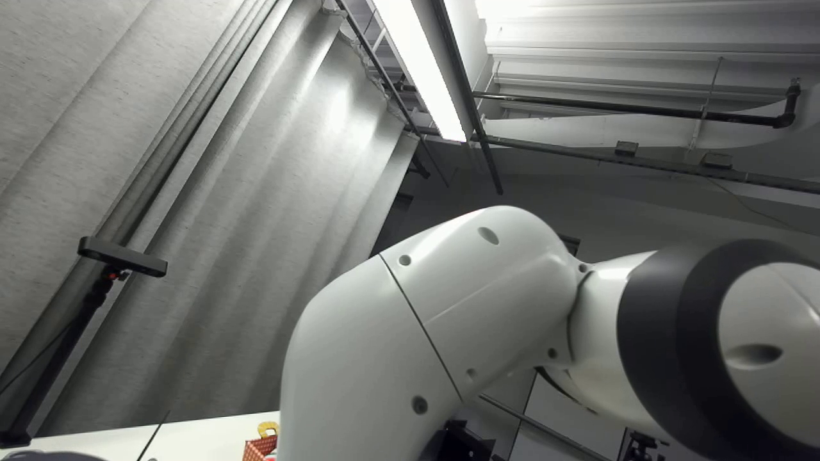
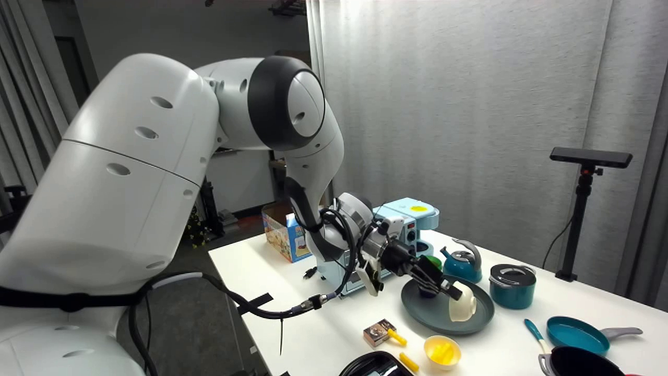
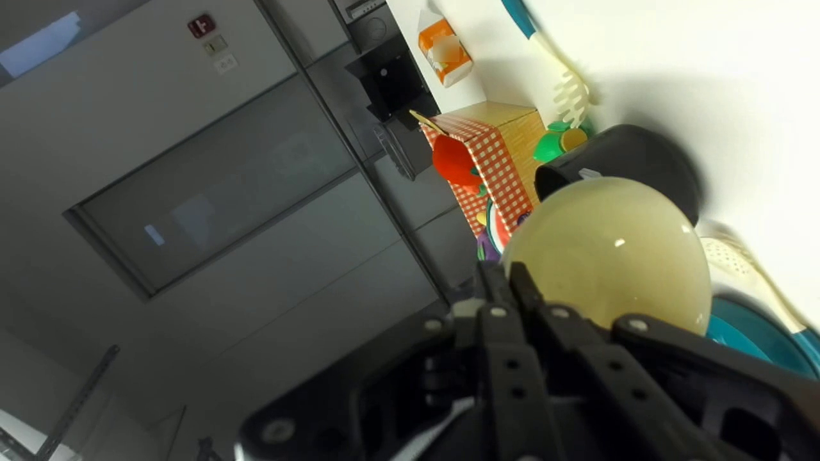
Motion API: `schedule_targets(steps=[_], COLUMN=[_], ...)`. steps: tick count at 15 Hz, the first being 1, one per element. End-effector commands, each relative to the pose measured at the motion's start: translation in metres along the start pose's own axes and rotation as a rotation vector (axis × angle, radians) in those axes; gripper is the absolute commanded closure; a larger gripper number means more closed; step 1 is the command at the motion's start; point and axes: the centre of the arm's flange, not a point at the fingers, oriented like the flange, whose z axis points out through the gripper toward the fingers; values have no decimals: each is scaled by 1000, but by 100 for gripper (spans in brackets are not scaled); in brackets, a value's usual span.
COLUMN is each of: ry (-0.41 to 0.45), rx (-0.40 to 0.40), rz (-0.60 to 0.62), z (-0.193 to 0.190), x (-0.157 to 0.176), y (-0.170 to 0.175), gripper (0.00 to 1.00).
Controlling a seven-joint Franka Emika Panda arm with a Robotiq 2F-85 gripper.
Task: Pour the contents of the small bowl into the other small bowl
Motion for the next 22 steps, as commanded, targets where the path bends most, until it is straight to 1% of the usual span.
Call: schedule_targets(steps=[1,4,7,9,12,16,22], ry=[19,-5,-45,-101,-165,-226,-271], rx=[-21,-6,-2,5,-7,-33,-67], rz=[19,29,86,143,232,352,481], z=[-2,-3,-4,-5,-6,-8,-9], x=[-3,-5,-9,-14,-20,-26,-30], y=[3,1,0,-2,-3,-3,-3], gripper=[99,99,99,99,99,99,99])
